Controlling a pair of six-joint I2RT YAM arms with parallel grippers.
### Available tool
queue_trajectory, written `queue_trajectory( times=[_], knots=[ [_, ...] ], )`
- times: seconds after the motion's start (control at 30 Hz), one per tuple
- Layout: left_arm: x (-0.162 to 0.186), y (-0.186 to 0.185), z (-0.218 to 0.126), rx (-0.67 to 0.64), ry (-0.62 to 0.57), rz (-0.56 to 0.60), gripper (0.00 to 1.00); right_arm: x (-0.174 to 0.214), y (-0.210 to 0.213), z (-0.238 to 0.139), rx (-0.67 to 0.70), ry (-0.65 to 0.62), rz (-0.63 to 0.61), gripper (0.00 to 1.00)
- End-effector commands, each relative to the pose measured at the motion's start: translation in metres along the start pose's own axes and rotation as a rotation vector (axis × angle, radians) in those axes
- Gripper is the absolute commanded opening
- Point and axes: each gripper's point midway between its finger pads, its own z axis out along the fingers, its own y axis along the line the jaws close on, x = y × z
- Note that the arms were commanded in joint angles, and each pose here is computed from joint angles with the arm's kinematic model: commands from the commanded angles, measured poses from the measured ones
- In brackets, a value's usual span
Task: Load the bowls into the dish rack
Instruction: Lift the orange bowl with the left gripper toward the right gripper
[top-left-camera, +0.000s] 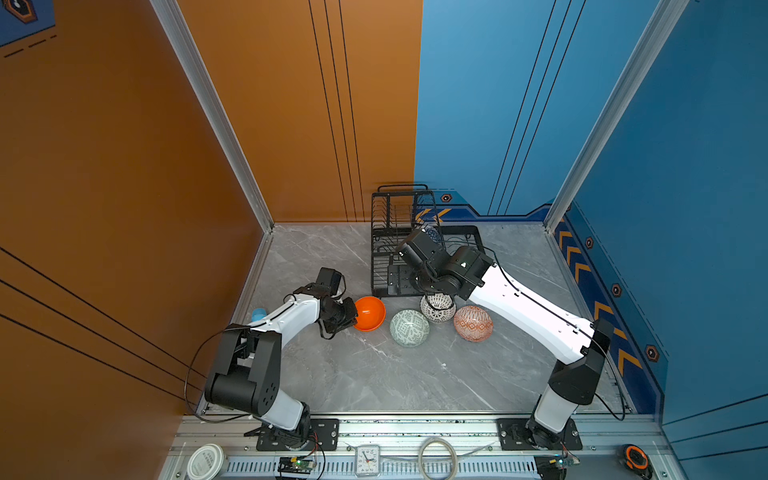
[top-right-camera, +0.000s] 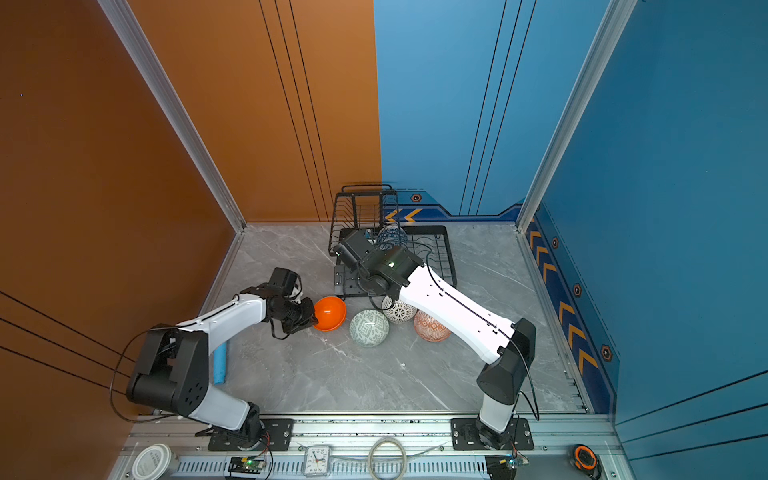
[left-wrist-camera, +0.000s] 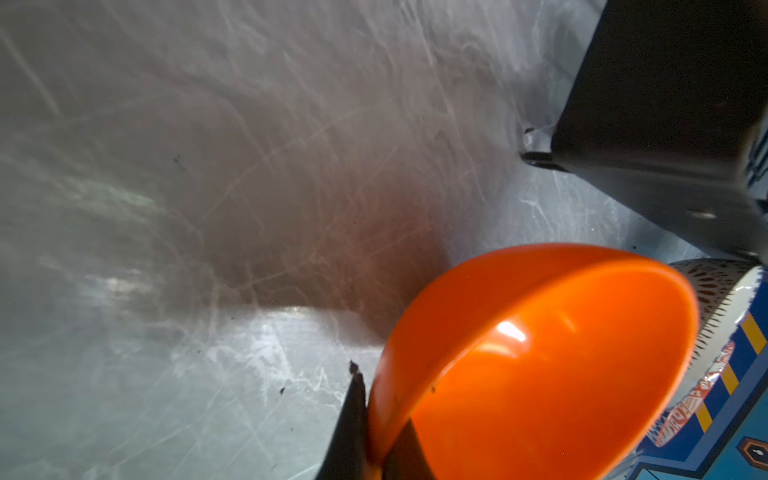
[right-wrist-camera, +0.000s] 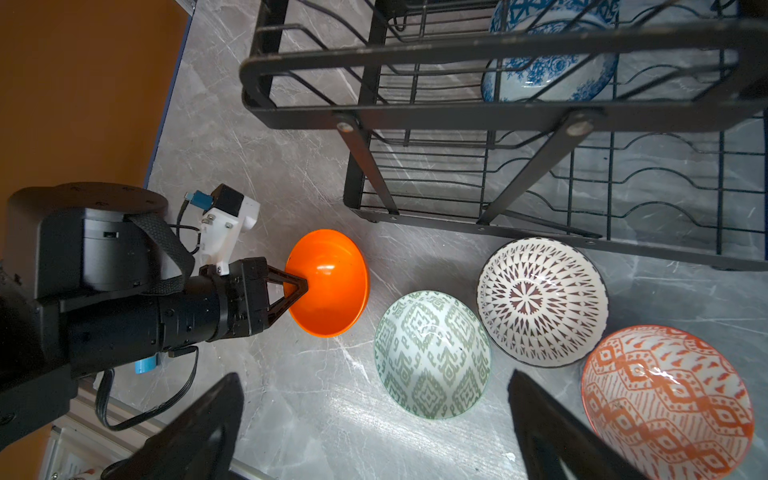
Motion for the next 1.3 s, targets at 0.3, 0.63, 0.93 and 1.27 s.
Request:
queue_trajectory(
  times=[0.3, 0.63, 0.93, 1.27],
  knots=[
    [-0.067, -0.026, -0.079, 0.143, -0.300, -0.049, 0.00, -0.036, 0.013, -0.023, -0.055, -0.078, 0.158, 1.00],
    [-0.105, -0.027, -0.125, 0.176, -0.465, -0.148, 0.00, -0.075, 0.039, -0.040, -0.171, -0.142, 0.245, 0.99],
    [-0.157, -0.063, -0.176, 0.402, -0.619, -0.235, 0.00, -0.094, 0.039, -0.047, -0.217, -0.164, 0.331, 1.00],
    [-0.190, -0.103, -0.240, 0.545, -0.902, -0.179, 0.00, -0.125, 0.044, -0.063, -0.312, -0.243, 0.398, 1.00]
  ],
)
